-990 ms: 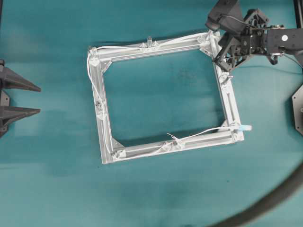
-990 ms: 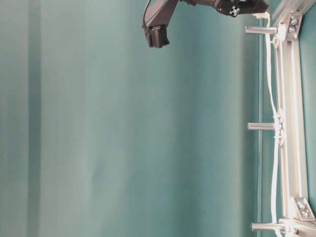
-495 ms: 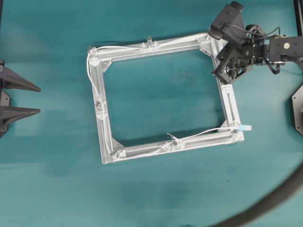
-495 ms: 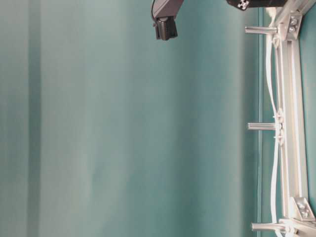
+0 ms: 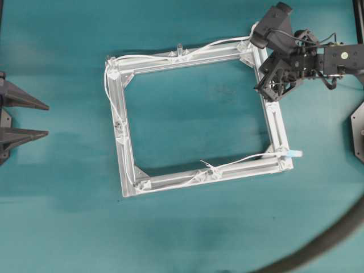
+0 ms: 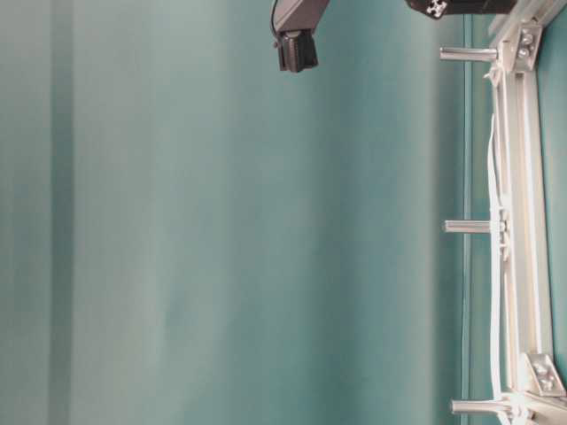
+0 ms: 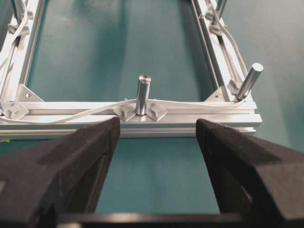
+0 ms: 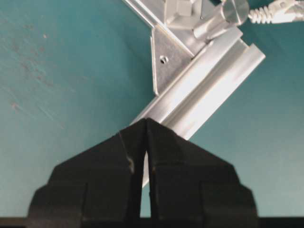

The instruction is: Move the cable alternately left and right between 8 pins so it hooks onto each one.

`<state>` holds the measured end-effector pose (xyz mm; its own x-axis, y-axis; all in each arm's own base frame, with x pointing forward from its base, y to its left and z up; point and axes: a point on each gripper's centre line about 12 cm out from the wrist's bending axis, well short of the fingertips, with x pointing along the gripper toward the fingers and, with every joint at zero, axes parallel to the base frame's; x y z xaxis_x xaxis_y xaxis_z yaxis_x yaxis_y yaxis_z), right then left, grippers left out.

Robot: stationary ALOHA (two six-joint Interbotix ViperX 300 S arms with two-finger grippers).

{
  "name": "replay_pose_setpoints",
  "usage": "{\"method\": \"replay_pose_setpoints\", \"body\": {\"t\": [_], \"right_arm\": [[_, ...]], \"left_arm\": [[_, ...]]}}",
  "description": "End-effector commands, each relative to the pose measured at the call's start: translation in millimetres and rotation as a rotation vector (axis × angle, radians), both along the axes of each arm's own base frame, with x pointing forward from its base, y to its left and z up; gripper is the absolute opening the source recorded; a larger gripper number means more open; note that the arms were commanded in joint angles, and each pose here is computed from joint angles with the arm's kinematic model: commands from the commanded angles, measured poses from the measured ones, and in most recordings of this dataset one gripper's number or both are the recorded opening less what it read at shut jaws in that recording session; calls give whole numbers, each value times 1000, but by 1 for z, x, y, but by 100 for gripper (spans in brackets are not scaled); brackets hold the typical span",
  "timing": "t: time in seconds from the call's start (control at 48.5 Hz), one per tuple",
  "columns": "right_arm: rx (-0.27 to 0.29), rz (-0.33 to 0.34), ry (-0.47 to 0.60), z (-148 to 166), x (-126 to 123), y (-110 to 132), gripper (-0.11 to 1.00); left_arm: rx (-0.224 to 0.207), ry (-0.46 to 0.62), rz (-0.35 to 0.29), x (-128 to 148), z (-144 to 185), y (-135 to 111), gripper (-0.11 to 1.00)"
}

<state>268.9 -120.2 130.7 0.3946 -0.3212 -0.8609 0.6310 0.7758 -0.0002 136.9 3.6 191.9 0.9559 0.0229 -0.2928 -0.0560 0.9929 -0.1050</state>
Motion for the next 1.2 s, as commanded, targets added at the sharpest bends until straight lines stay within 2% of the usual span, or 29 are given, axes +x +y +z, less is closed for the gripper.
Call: {"method": "replay_pose_setpoints", "body": {"t": [0.0, 0.124, 0.186, 0.248, 0.392, 0.433, 0.66, 0.887, 1.032, 1.176], "right_arm": [[-12, 5, -46, 11, 6, -1, -1], [-15, 4, -52, 13, 8, -2, 0], [-13, 1, -49, 13, 8, -2, 7], [-10, -2, -48, 12, 7, -1, 20], [-6, -18, -24, 12, 5, -2, 58], [-5, -23, -16, 12, 4, -2, 64], [-24, -26, -44, 27, 4, -4, 62], [-78, 3, -199, 74, 1, 4, 63], [-99, 75, -348, 94, -3, 21, 63], [-82, 210, -485, 93, -7, 52, 63]], "left_arm": [[2, -11, -3, 1, 5, 0, 74], [2, -11, -3, 1, 5, 0, 74], [2, -11, -3, 1, 5, 0, 74], [2, -11, -3, 1, 5, 0, 74], [2, -11, -3, 1, 5, 0, 74], [2, -11, -3, 1, 5, 0, 74], [2, -11, -3, 1, 5, 0, 74], [2, -11, -3, 1, 5, 0, 74], [2, -11, -3, 1, 5, 0, 74], [2, -11, -3, 1, 5, 0, 74]]}}
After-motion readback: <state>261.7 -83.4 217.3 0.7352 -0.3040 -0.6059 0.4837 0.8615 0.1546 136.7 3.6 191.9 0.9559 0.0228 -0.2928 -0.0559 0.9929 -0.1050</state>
